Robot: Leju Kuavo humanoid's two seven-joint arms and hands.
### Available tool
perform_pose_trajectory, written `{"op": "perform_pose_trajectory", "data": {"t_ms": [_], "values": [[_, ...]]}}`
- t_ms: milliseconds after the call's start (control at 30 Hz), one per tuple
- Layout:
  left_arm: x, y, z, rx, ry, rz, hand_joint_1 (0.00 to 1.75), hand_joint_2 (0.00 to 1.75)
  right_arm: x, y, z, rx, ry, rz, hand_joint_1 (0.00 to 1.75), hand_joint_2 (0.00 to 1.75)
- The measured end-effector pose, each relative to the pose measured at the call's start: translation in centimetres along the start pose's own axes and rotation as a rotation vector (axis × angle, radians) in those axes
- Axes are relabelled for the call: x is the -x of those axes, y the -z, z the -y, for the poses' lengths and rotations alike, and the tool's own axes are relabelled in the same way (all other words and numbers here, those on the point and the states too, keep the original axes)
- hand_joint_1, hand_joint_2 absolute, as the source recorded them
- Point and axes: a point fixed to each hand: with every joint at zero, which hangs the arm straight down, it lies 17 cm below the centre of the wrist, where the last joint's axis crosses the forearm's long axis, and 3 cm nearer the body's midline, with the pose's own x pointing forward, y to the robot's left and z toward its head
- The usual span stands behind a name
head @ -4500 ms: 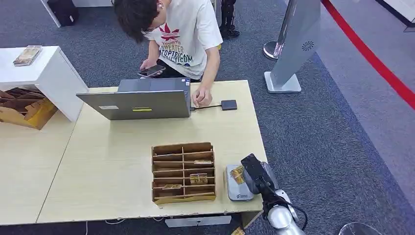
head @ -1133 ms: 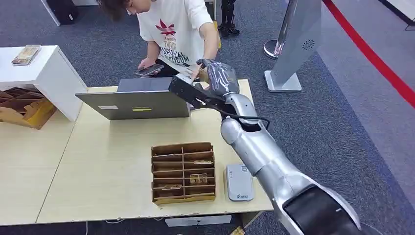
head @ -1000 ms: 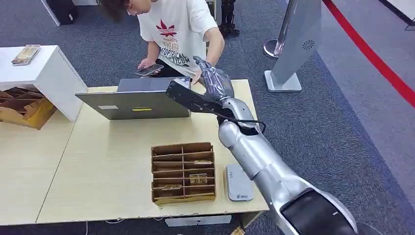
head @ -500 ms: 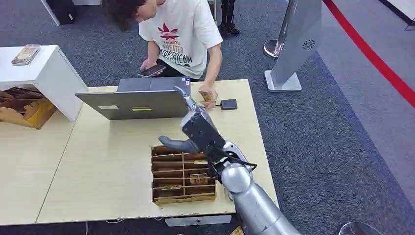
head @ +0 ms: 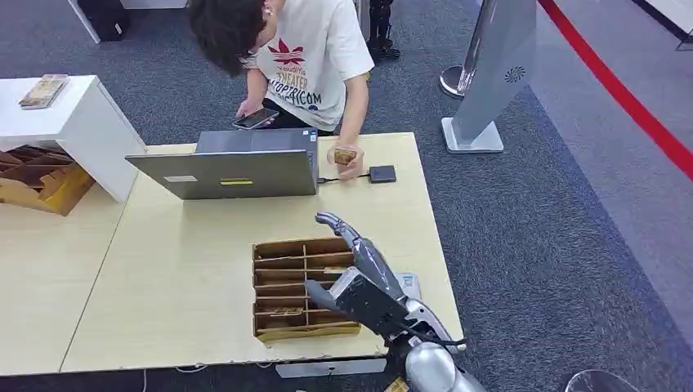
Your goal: Pass the card to the sensor for recognition and then transmit it.
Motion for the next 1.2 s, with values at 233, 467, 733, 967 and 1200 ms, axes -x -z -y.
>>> {"op": "perform_pose_trajectory", "data": {"t_ms": [233,467,733,967,1200], "values": [[0.1,0.1,-0.5,-0.025,-0.008,-0.004,0.00,0.00,1.1,-1.2,0.3,0.014,-0.107,-0.016,0.49,1.75],[0.1,0.1,-0.6,-0.028,-0.004,-0.002,0.00,0.00,1.6,-1.3,0.5,0.033,-0.304,-0.008,0.65,1.75],[0.0,0.1,-0.5,-0.022,0.004,0.001,0.00,0.00,2.4,-1.6,-0.6,0.016,-0.486,0.002,0.79,1.75],[0.0,0.1,-0.4,-0.020,0.004,0.001,0.00,0.00,3.1,-1.9,-1.2,-0.005,-0.512,-0.008,1.15,1.75],[0.0,0.1,-0.2,-0.008,0.006,0.002,0.00,0.00,3.8,-1.8,-1.2,-0.009,-0.599,-0.013,0.94,1.75]]}}
